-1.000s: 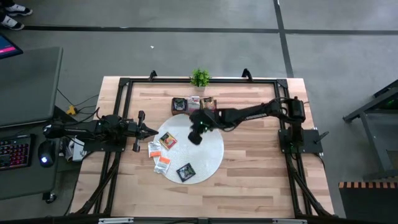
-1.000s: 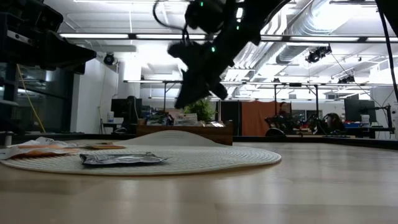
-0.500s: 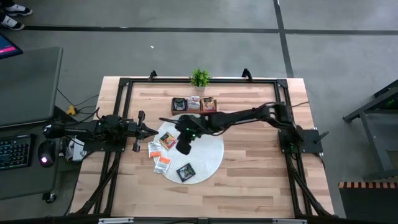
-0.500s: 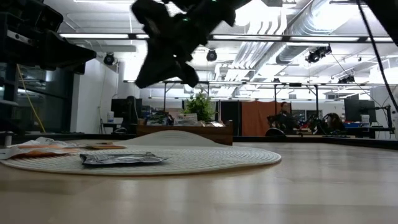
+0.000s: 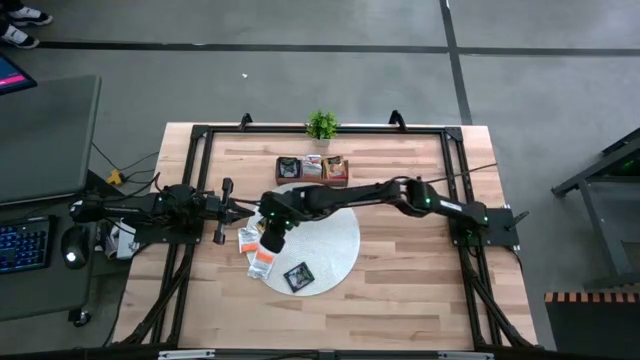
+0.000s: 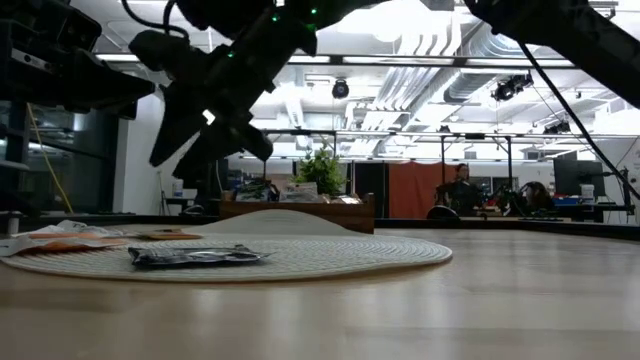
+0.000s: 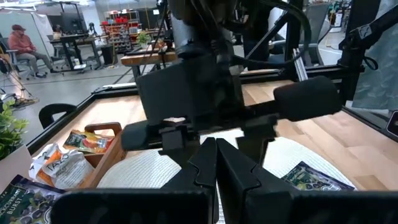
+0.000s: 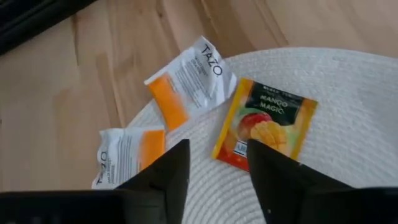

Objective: Pick & Place Tea
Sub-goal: Put the yellow tea bag into the right section of the wooden organizer

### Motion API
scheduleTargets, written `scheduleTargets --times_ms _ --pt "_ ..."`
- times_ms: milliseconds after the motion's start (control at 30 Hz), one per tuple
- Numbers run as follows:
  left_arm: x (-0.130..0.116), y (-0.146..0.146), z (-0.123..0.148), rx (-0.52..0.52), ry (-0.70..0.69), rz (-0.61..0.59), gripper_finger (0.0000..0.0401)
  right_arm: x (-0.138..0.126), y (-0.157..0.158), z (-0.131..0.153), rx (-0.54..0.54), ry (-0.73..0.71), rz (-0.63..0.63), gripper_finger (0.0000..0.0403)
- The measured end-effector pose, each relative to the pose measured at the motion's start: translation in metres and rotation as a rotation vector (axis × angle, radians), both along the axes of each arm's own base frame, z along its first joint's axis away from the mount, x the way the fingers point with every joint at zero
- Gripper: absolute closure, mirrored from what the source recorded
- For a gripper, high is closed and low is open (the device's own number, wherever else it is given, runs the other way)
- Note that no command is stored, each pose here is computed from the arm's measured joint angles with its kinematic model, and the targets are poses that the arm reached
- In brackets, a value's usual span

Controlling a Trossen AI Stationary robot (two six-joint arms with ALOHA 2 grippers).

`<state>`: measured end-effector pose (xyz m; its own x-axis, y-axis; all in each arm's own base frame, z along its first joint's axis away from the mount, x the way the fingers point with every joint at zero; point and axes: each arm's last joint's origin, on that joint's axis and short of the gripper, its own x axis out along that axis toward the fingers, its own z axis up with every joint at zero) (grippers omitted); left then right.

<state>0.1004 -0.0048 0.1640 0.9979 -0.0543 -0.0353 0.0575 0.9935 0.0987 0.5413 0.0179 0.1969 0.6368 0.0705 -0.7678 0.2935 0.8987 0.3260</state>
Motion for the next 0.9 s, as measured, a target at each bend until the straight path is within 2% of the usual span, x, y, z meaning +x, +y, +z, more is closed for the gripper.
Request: scheduleTargets --times_ms 100,333,467,900 --pt "0.0 0.0 0.0 0.0 0.0 0.0 0.04 0.001 0.003 -0.007 -0.023 0.009 -0.012 0.0224" --pt "0.0 0.0 0.0 0.0 0.0 0.0 0.04 -0.001 0.009 -0.032 -0.178 0.011 -0.114 0.0153" --pt "0.0 0.0 0.0 0.0 0.0 0.0 0.04 -0.002 0.015 -0.044 -0.222 -0.009 -0.144 0.0125" --pt "0.0 0.0 0.0 0.0 0.0 0.0 0.04 0.0 0.024 -0.057 -0.281 -0.114 -0.188 0.0116"
